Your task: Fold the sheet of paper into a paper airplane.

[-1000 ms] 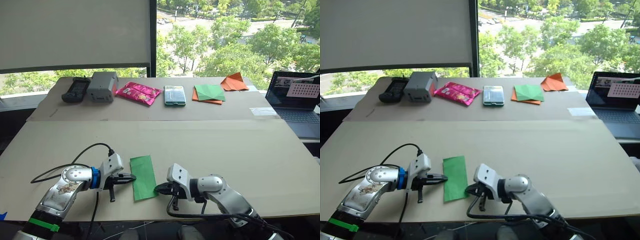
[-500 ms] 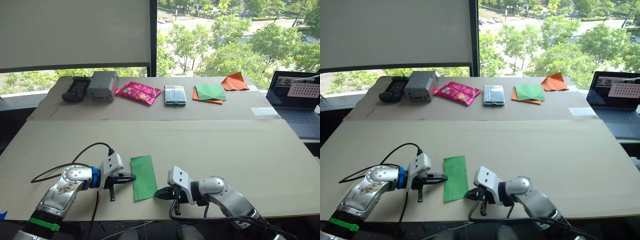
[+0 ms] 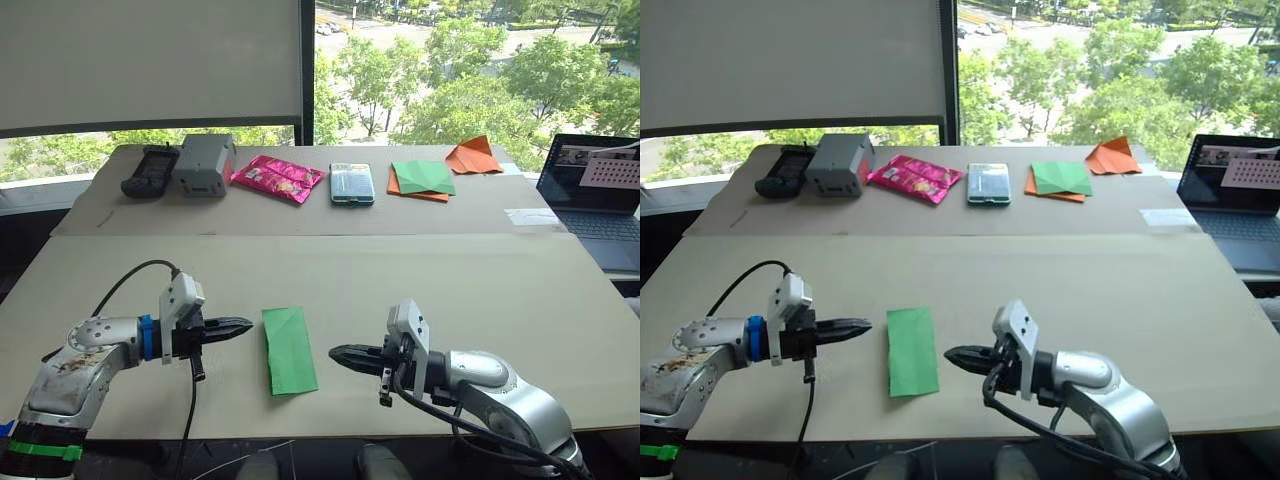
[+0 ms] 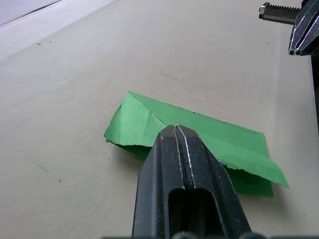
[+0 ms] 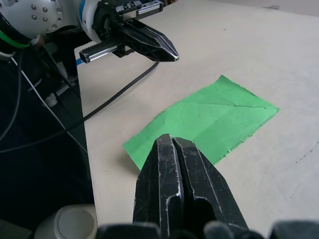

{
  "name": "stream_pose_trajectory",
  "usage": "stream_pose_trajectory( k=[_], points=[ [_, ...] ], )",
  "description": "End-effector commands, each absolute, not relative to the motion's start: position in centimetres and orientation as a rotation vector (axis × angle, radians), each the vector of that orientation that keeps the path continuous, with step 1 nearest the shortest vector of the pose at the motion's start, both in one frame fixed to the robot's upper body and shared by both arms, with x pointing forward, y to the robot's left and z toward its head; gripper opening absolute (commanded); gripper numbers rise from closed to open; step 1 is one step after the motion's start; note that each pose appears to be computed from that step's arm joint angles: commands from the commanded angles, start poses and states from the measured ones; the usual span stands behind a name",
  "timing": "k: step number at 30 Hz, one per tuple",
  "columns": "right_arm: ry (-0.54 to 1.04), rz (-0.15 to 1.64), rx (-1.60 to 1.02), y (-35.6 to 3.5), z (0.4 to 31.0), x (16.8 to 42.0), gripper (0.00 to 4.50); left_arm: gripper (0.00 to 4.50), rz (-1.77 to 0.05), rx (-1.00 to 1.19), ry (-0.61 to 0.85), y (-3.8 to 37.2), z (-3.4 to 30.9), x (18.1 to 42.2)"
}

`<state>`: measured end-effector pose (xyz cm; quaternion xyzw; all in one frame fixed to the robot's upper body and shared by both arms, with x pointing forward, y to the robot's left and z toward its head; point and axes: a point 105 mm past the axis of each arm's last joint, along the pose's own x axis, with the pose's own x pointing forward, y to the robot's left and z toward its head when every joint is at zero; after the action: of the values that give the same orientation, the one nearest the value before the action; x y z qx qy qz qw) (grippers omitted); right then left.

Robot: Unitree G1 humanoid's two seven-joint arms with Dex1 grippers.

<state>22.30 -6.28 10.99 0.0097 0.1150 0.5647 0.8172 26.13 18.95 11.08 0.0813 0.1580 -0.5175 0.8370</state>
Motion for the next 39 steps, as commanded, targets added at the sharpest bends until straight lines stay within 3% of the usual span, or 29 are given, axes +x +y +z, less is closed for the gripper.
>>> stream_pose_trajectory(
  k=[1,8,16,26,34,39],
  points=[
    [0.227,1.176,-0.007,-6.6,11.4,22.4,0.03,0.0,-1.137,0.217,0.35,18.0,9.8,25.8],
    [0.216,1.166,-0.03,-6.7,12.0,22.4,0.03,0.0,-1.158,0.249,0.361,16.9,8.2,26.3],
    [0.177,1.146,-0.031,-6.8,13.2,22.8,0.03,0.0,-1.272,0.187,0.239,11.8,9.8,27.9],
    [0.126,1.129,0.002,-6.5,14.7,24.4,0.03,0.0,-1.249,0.283,0.304,9.5,5.8,30.0],
    [0.329,1.02,-0.161,-5.5,8.4,27.3,0.03,0.0,-1.26,0.285,0.273,8.9,6.3,29.9],
    [0.444,0.982,-0.189,-6.0,4.8,27.3,0.03,0.0,-1.243,0.298,0.273,9.8,6.7,29.6]
  ],
)
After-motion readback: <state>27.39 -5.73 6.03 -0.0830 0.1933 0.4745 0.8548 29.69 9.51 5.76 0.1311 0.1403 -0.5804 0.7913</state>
